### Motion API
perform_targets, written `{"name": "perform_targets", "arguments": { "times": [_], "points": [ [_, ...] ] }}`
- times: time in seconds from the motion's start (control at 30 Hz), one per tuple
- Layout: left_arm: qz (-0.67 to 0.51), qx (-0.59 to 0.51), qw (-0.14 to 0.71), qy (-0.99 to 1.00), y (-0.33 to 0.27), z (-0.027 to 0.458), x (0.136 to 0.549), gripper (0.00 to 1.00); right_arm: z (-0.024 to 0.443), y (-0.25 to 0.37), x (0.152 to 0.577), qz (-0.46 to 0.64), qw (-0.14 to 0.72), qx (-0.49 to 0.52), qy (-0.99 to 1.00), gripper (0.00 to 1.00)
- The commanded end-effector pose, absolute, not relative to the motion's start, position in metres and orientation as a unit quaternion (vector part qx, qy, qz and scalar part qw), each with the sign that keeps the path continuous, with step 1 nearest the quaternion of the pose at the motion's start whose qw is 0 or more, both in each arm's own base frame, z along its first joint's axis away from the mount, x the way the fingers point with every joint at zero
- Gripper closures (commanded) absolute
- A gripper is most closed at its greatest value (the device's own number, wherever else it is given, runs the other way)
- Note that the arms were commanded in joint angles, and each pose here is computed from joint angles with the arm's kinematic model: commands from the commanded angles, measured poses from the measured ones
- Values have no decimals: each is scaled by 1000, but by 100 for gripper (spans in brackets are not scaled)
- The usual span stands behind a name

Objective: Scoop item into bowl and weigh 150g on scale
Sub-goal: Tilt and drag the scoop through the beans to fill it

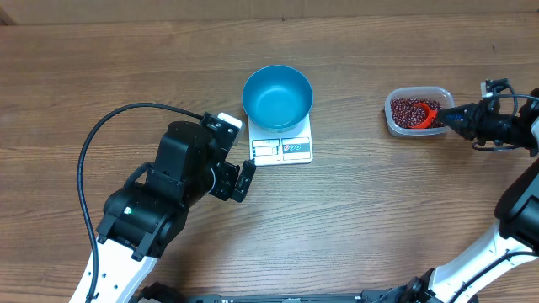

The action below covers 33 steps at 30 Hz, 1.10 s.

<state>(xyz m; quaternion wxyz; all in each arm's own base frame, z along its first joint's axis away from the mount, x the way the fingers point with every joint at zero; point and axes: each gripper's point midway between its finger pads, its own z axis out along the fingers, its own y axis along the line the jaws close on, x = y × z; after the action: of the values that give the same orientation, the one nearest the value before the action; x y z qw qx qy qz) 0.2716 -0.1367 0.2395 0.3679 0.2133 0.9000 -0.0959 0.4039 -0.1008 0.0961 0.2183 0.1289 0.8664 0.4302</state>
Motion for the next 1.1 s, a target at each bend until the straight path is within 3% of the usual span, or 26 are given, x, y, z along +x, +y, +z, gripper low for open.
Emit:
{"name": "perform_targets", "arguments": {
  "times": [0.0, 1.07],
  "points": [
    [-97, 212, 373, 898, -137, 242, 270, 1, 97, -105, 402, 451, 228, 136, 852, 96],
    [-96, 212, 373, 898, -137, 242, 270, 0, 128, -104, 402, 529, 259, 153, 794, 96]
  ]
}}
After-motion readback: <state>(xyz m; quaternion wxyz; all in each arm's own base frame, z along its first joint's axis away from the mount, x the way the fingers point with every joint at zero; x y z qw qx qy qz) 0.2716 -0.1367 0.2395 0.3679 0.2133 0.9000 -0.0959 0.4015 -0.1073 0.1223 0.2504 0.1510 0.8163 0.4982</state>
